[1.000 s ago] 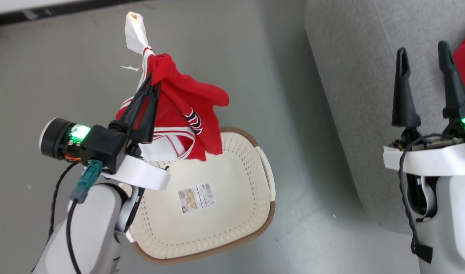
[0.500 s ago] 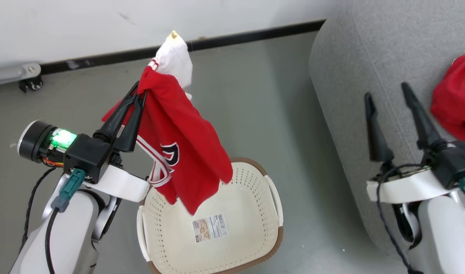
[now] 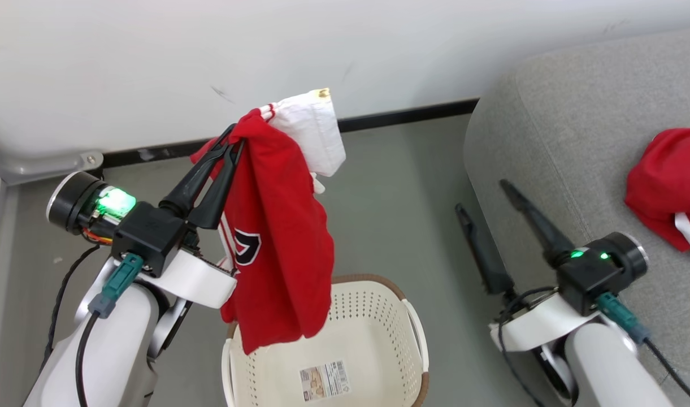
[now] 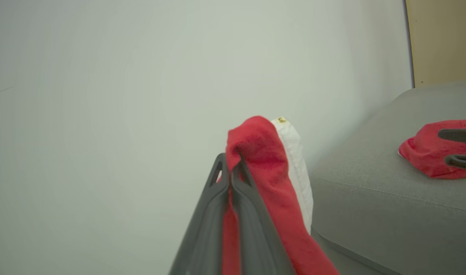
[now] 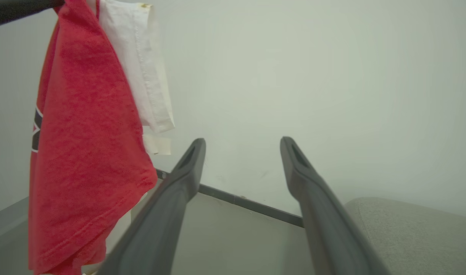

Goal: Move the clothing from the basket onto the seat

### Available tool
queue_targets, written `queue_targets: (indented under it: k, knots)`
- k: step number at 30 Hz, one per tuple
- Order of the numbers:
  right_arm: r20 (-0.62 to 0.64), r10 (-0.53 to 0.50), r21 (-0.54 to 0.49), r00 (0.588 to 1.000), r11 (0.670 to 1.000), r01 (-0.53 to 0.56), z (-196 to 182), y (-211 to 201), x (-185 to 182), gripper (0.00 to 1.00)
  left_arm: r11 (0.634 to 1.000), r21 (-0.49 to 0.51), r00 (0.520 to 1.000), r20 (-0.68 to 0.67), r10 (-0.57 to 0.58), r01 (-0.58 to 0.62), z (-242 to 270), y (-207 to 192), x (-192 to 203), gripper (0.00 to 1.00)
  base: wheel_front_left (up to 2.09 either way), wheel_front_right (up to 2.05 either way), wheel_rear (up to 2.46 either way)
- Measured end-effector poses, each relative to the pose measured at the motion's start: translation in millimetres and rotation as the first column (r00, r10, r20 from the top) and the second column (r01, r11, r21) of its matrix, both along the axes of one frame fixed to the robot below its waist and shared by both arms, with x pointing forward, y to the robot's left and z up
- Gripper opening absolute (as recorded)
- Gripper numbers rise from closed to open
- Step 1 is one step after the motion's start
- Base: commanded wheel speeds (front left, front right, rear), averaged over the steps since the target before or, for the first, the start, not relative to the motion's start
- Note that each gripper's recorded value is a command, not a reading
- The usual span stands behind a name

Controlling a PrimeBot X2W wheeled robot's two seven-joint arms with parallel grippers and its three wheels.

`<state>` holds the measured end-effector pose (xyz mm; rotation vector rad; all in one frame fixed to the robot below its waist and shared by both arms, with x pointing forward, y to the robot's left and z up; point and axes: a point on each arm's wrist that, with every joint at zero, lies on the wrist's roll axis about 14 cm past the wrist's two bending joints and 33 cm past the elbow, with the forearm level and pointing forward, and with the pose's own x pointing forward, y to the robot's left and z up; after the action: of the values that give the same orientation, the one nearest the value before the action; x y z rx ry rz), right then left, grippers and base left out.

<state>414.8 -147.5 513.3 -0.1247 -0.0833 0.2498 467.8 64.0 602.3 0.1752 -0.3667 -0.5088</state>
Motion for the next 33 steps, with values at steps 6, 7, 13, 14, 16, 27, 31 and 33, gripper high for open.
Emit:
queue_targets:
  k: [6,7,13,14,16,27,31,33]
  knots:
    - [-0.047,0.107,0.009,0.993,0.994,-0.107,-9.7,34.1,-20.2,1.0,0.999,0.001,0.997,0.07,-0.043,0.043,30.3,-11.7,-13.5,0.0,0.0,0.0,0.0]
    - [-0.059,0.129,0.008,0.99,0.992,-0.128,-12.6,40.9,-24.7,1.0,0.999,0.0,0.995,0.082,-0.05,0.05,35.0,-14.1,-16.1,0.0,0.0,0.0,0.0]
    - [-0.095,0.27,0.04,0.958,0.963,-0.268,-18.6,88.4,-48.6,1.0,0.997,0.012,0.99,0.12,-0.079,0.078,56.7,-25.5,-28.0,0.0,0.0,0.0,0.0]
    - [-0.098,0.297,0.05,0.95,0.955,-0.294,-18.5,97.9,-53.3,1.0,0.997,0.015,0.989,0.123,-0.083,0.082,59.6,-28.0,-29.9,0.0,0.0,0.0,0.0]
    - [-0.101,0.344,0.071,0.933,0.938,-0.339,-18.4,115.2,-63.2,1.0,0.996,0.018,0.988,0.129,-0.089,0.088,64.6,-32.1,-33.4,0.0,0.0,0.0,0.0]
    - [-0.068,0.397,0.038,0.915,0.918,-0.396,-5.4,135.6,-68.7,1.0,0.994,0.051,0.989,0.104,-0.102,0.097,74.0,-46.6,-39.2,0.0,0.0,0.0,0.0]
    - [-0.064,0.377,0.019,0.924,0.926,-0.377,-4.0,131.7,-62.6,1.0,0.993,0.059,0.99,0.092,-0.104,0.099,75.2,-51.4,-39.8,0.0,0.0,0.0,0.0]
    - [-0.066,0.371,0.015,0.926,0.929,-0.37,-4.8,131.3,-61.1,1.0,0.993,0.063,0.99,0.087,-0.107,0.102,76.3,-54.5,-39.8,0.0,0.0,0.0,0.0]
